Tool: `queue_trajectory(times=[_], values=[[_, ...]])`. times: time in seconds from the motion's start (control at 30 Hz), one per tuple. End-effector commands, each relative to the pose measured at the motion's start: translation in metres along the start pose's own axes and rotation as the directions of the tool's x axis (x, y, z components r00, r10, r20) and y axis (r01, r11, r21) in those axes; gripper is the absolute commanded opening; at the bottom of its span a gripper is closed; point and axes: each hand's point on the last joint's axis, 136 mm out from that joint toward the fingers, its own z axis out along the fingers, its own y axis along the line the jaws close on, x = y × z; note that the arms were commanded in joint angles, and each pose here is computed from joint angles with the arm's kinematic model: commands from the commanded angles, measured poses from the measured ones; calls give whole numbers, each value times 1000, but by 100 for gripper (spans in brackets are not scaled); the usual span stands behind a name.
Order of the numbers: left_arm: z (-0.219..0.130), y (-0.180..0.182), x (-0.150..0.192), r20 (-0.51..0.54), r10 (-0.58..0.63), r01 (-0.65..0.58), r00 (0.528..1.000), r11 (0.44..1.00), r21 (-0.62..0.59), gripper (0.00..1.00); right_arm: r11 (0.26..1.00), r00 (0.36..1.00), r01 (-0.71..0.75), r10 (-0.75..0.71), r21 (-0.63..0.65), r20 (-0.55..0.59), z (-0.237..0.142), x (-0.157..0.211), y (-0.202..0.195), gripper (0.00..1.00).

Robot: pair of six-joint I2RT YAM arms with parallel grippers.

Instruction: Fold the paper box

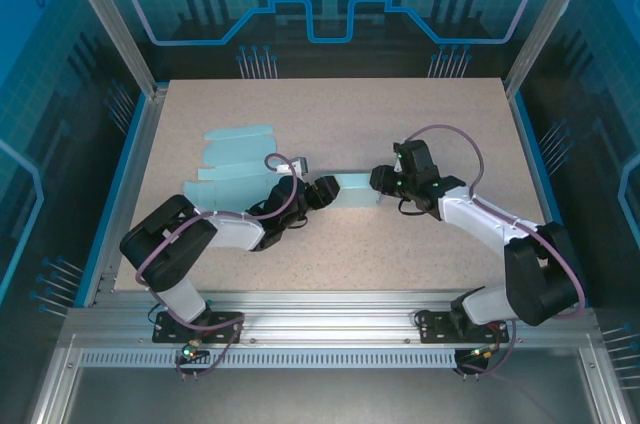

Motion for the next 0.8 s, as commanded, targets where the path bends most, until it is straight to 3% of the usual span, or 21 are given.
queue_trajectory(times=[0.0, 0.13, 0.37, 0.77], values=[[-20, 99, 73, -240, -8, -71, 971, 945, -318, 65, 988, 983, -39, 65, 150, -173, 16, 63, -54, 38], [-22, 99, 72, -236, -14, -64, 972, 945, -320, 61, 984, 977, -73, 103, 163, -187, 21, 83, -67, 35], [-30, 106, 77, -251, -41, -46, 967, 943, -331, 32, 975, 972, -106, 143, 197, -184, 23, 101, -85, 30], [-48, 141, 80, -238, -89, -17, 967, 911, -413, 33, 973, 975, -96, 135, 211, -178, 22, 97, -85, 30]])
